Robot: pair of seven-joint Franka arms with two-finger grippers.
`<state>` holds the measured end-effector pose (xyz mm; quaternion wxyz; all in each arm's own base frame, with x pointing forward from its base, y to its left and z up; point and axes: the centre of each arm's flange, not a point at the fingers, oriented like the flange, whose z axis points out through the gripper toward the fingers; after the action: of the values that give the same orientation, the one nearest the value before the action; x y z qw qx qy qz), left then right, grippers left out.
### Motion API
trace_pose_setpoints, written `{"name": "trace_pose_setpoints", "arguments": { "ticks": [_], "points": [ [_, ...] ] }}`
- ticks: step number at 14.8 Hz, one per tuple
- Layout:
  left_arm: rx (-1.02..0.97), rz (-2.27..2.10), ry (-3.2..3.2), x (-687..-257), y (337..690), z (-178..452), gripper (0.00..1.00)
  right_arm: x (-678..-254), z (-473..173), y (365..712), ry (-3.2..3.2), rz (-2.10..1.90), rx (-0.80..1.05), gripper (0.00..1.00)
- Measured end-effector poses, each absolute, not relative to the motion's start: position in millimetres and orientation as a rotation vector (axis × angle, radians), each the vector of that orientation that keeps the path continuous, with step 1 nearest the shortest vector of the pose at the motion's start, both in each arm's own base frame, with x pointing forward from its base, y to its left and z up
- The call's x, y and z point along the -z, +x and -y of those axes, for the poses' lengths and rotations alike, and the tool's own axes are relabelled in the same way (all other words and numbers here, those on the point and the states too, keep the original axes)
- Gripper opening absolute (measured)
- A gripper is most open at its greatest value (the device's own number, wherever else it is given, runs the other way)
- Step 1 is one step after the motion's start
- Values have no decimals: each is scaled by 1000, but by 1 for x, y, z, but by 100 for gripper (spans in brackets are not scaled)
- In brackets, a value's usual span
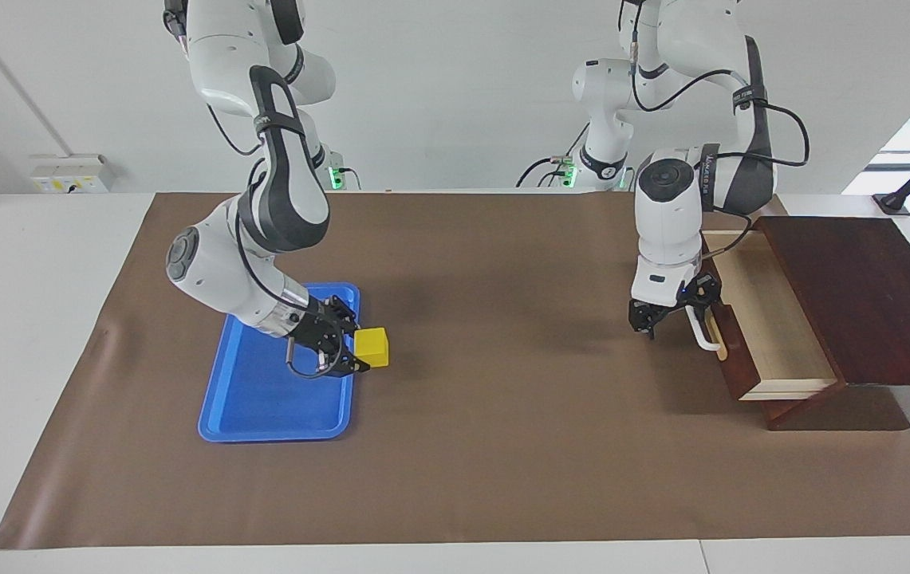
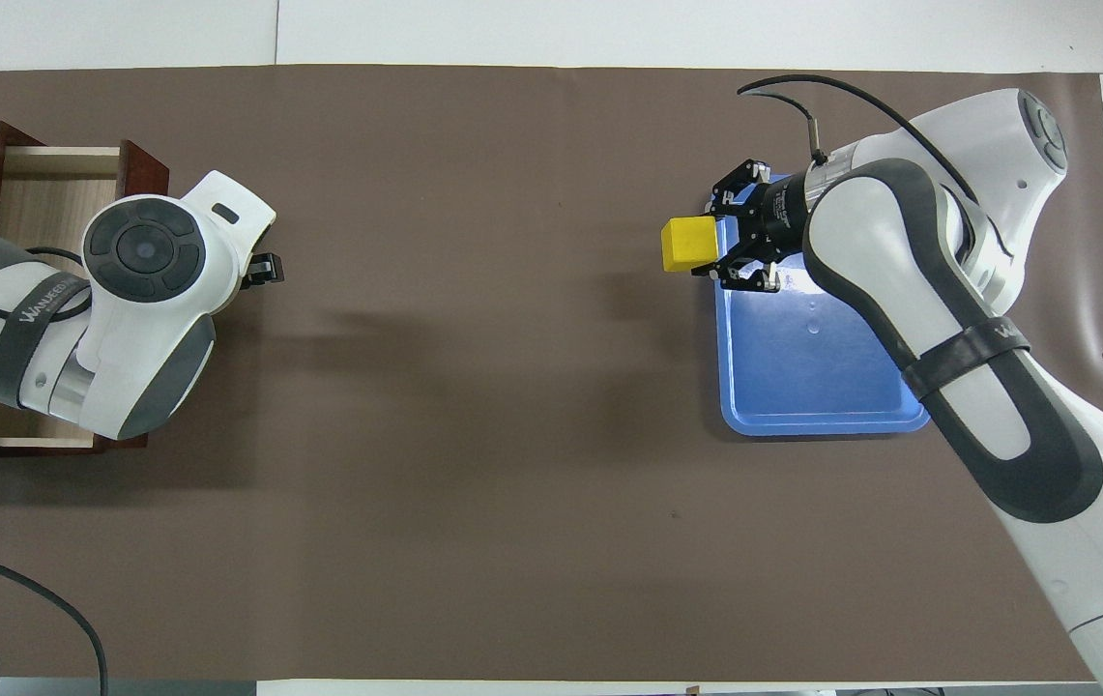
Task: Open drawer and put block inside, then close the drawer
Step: 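Carry the cube toward the left gripper while the left gripper approaches it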
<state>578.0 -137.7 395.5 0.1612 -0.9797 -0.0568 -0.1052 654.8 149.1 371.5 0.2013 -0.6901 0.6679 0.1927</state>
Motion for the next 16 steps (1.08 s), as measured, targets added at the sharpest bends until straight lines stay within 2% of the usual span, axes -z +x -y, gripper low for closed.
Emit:
{"name": "trace_pose_setpoints", "arguments": {
  "ticks": [5, 9, 12, 16],
  "points": [
    [281, 215, -2799, -407, 580, 144, 100, -375, -213, 646, -1880, -1909, -504, 55],
    [183, 437, -2889, -462, 595, 155, 100, -375, -249, 635, -1910, -1883, -510, 55],
    [144, 920, -2881, -496, 604, 161, 100, -375, -280, 623, -1929, -1878, -534, 55],
    [75, 1693, -2651, -504, 615, 182, 100, -377, -317, 617, -1949, -1854, -549, 55]
  ]
}}
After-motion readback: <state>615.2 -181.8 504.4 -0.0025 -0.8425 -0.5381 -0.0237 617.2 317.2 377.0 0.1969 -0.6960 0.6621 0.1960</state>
